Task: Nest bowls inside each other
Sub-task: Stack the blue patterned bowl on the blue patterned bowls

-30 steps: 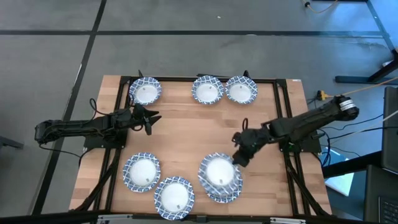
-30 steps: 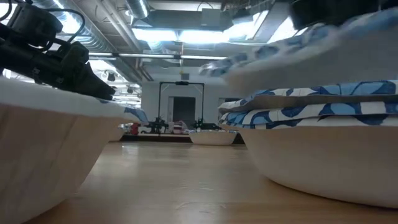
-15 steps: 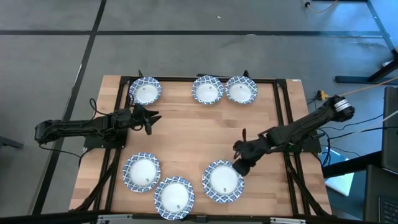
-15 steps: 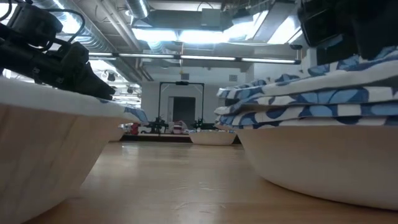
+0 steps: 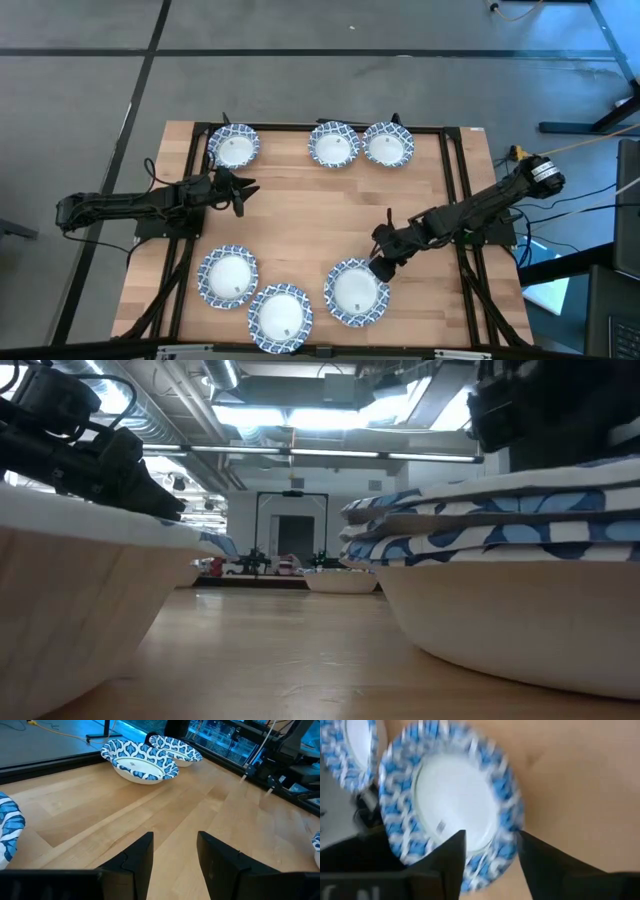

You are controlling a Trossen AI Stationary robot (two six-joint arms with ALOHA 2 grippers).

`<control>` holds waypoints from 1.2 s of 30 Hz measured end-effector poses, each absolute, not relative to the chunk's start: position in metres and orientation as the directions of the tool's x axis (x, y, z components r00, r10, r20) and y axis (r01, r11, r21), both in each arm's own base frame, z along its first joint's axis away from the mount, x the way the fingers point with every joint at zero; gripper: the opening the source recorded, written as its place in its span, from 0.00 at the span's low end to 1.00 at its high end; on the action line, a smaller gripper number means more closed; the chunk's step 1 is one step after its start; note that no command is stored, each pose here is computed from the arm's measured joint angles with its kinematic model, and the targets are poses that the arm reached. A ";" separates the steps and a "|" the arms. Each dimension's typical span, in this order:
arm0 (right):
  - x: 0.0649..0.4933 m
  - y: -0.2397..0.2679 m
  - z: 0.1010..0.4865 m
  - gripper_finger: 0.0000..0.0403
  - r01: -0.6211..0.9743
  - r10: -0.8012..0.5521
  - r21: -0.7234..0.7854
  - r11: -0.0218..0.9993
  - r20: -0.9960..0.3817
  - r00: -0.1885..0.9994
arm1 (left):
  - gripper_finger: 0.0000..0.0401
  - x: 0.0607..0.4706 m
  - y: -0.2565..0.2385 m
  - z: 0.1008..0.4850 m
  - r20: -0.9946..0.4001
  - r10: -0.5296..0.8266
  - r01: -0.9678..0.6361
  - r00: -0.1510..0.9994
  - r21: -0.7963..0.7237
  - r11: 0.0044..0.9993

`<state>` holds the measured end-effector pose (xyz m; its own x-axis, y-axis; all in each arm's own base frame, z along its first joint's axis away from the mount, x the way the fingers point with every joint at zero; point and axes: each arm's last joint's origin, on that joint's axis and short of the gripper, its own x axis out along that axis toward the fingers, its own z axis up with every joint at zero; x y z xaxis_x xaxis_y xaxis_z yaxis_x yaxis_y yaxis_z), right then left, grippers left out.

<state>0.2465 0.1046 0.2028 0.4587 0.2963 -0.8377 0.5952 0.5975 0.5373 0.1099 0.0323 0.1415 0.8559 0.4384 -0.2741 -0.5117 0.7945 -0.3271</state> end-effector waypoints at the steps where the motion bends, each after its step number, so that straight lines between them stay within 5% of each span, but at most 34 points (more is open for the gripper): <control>1: 0.247 0.103 0.203 0.46 0.592 0.264 0.526 0.611 -0.840 0.474 | 0.36 0.110 0.032 0.142 -0.274 0.438 -0.512 0.856 -0.327 0.795; 9: 0.254 0.073 0.201 0.51 0.633 0.014 0.392 0.668 -0.857 0.515 | 0.36 0.110 0.032 0.142 -0.274 0.438 -0.511 0.856 -0.323 0.797; 15: 0.247 0.040 0.200 0.51 0.818 -0.251 0.261 0.512 -0.866 0.434 | 0.36 0.110 0.032 0.142 -0.274 0.438 -0.511 0.856 -0.321 0.797; 36: 0.188 -0.036 0.267 0.28 0.866 -0.536 0.215 0.452 -0.710 0.456 | 0.36 0.110 0.032 0.142 -0.274 0.439 -0.511 0.856 -0.321 0.797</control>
